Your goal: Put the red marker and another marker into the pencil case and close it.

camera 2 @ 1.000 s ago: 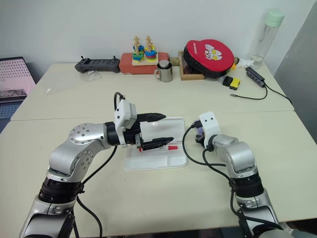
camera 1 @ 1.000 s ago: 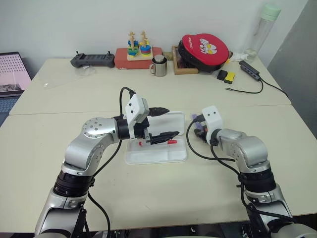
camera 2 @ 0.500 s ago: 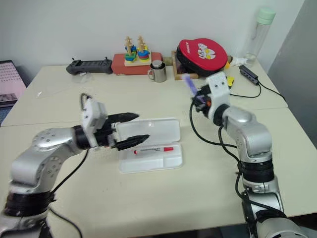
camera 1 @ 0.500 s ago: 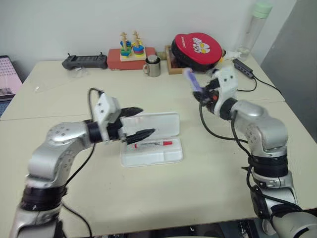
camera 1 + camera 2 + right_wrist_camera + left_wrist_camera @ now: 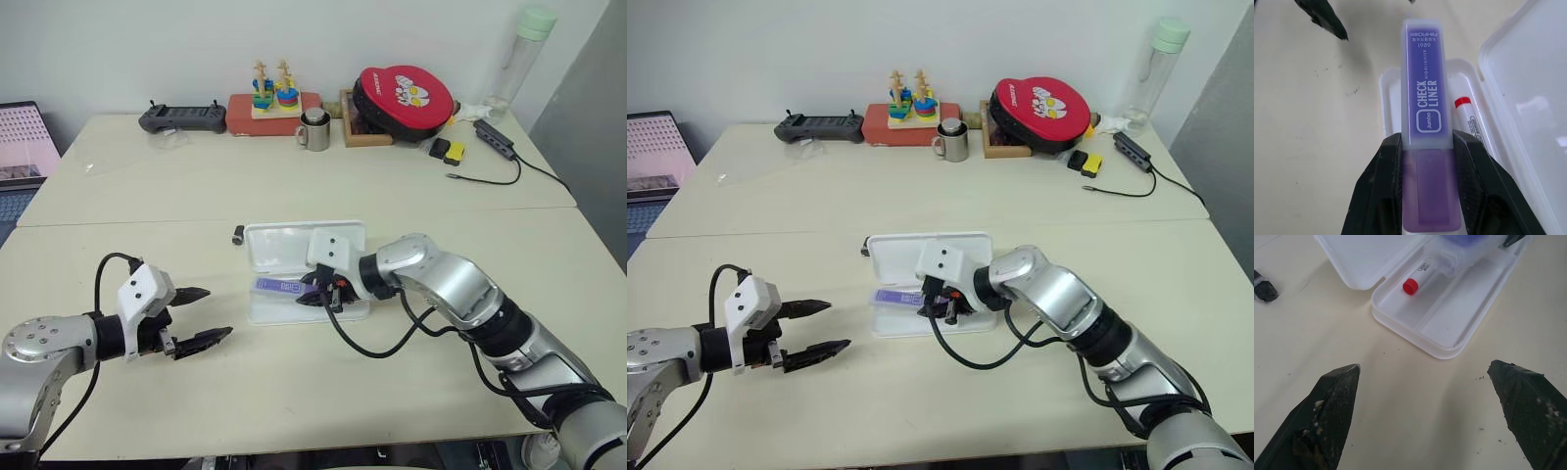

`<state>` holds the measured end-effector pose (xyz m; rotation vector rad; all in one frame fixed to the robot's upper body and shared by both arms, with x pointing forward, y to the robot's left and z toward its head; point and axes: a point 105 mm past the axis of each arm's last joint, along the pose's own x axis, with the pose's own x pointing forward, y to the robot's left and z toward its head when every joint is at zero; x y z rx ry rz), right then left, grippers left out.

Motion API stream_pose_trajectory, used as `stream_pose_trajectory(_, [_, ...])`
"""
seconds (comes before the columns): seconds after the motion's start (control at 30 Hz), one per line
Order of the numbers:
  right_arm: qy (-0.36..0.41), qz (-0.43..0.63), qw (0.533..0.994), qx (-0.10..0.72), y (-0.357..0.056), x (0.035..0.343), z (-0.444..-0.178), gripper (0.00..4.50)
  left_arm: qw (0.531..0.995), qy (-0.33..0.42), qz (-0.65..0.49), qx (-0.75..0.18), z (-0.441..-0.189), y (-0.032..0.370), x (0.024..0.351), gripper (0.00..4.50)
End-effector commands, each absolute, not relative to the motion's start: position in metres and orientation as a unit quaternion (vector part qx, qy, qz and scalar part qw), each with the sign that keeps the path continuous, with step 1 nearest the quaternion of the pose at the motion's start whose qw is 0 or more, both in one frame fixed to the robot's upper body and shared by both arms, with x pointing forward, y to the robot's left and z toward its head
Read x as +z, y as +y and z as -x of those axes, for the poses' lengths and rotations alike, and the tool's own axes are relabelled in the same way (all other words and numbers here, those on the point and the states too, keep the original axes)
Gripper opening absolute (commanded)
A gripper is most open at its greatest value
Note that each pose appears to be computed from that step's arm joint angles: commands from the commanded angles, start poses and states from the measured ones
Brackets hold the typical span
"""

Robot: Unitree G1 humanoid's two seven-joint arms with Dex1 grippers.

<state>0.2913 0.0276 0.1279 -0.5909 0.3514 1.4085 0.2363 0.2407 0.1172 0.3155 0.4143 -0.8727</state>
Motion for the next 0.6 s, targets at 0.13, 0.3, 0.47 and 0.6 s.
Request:
stream_pose_trajectory(0.13, [0.137,0.29,0.687,0.652,0.042,0.128,-0.289,1.07,0.878,0.167,-0.16,-0.419,-0.239,0.234,0.132,4.5])
stream_pose_trajectory(0.3, [0.143,0.287,0.673,0.667,0.046,0.124,-0.282,1.77,0.88,0.166,-0.156,-0.416,-0.241,0.234,0.133,4.5])
stream_pose_trajectory(0.47, [0.139,0.286,0.671,0.67,0.046,0.126,-0.28,3.02,0.902,0.146,-0.137,-0.382,-0.25,0.243,0.142,4.5])
stream_pose_trajectory(0.6, [0.077,0.241,0.677,0.691,0.051,0.163,-0.275,3.72,0.948,0.103,-0.076,-0.29,-0.274,0.269,0.159,4.5])
